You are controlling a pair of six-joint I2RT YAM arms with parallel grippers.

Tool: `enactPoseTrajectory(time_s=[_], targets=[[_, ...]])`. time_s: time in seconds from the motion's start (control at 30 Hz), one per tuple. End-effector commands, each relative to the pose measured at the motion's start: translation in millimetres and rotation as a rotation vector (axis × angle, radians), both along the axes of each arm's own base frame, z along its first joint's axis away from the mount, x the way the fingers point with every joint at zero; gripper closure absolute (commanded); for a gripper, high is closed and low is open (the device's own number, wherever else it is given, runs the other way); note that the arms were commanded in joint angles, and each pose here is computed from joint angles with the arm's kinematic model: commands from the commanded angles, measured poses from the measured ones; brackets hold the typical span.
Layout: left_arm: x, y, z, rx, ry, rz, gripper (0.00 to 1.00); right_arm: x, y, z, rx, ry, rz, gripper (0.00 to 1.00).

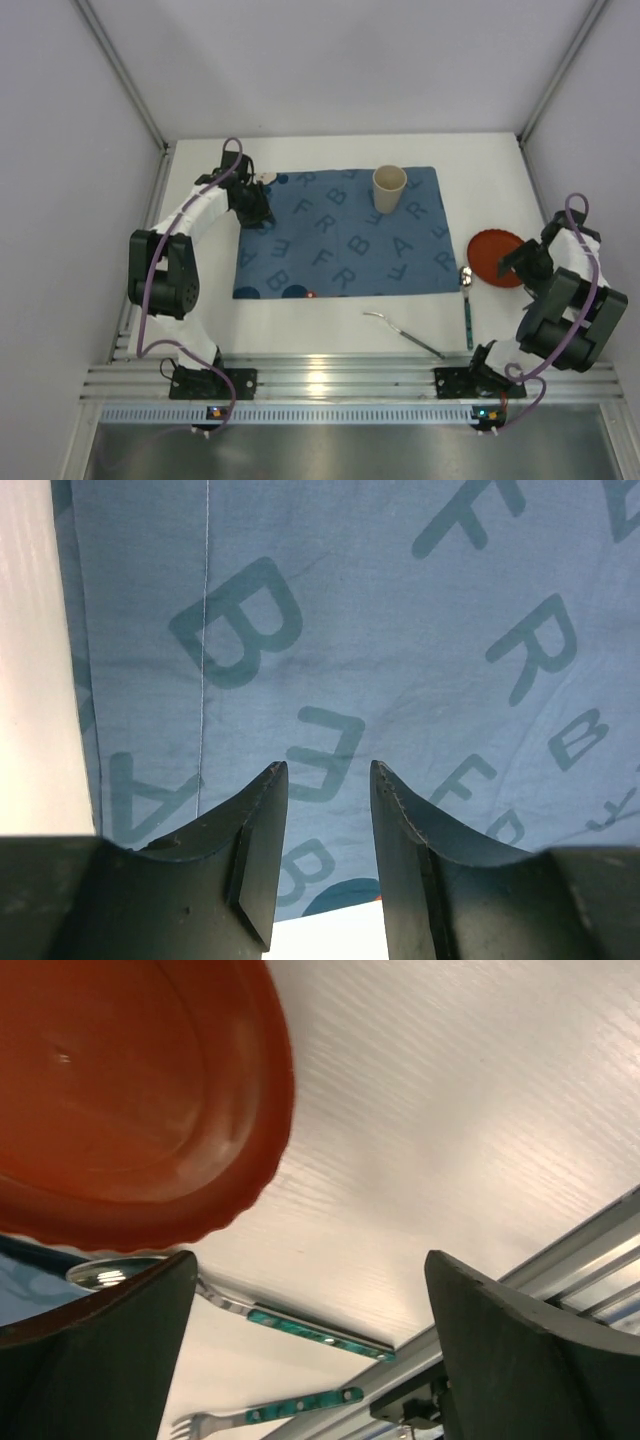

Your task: Set the dinner table for one person

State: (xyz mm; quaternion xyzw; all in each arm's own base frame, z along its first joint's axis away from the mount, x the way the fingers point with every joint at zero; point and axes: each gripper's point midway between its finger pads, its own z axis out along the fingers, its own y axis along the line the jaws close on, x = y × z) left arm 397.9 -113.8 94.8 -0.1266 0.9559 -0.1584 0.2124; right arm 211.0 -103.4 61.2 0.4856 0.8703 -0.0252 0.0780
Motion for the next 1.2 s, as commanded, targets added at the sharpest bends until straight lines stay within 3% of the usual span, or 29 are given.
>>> enactPoseTrajectory(time_s=[0.0,0.17,0.4,0.67,0.87,1.03,1.17], targets=[[7,-4,3,-0.018,-0.042,-0.014,0.56,3,-17,9,-0.048,-0.072,-0.052,0.00],[3,-5,-1,-0.025,-0.037,-0.016,0.57,2,-33,-6,-0.019,-0.119,-0.154,0.00],[5,-13,-8,-0.071,-0.011,-0.020,0.57,10,-67,-14,-0.157,-0.170,-0.197,0.00],[14,-20,-4,-0.100,0.015,-0.027,0.59,39,-63,-43,-0.127,-0.271,-0.203,0.07],[4,-17,-12,-0.088,0.040,-0.030,0.59,59,-68,-61,-0.116,-0.272,-0.175,0.20],[-2,-13,-9,-0.070,0.032,-0.027,0.59,76,-74,-59,-0.116,-0.290,-0.134,0.42],[-5,-10,-4,-0.060,0.021,-0.026,0.59,81,-64,-62,-0.060,-0.285,-0.091,0.42]])
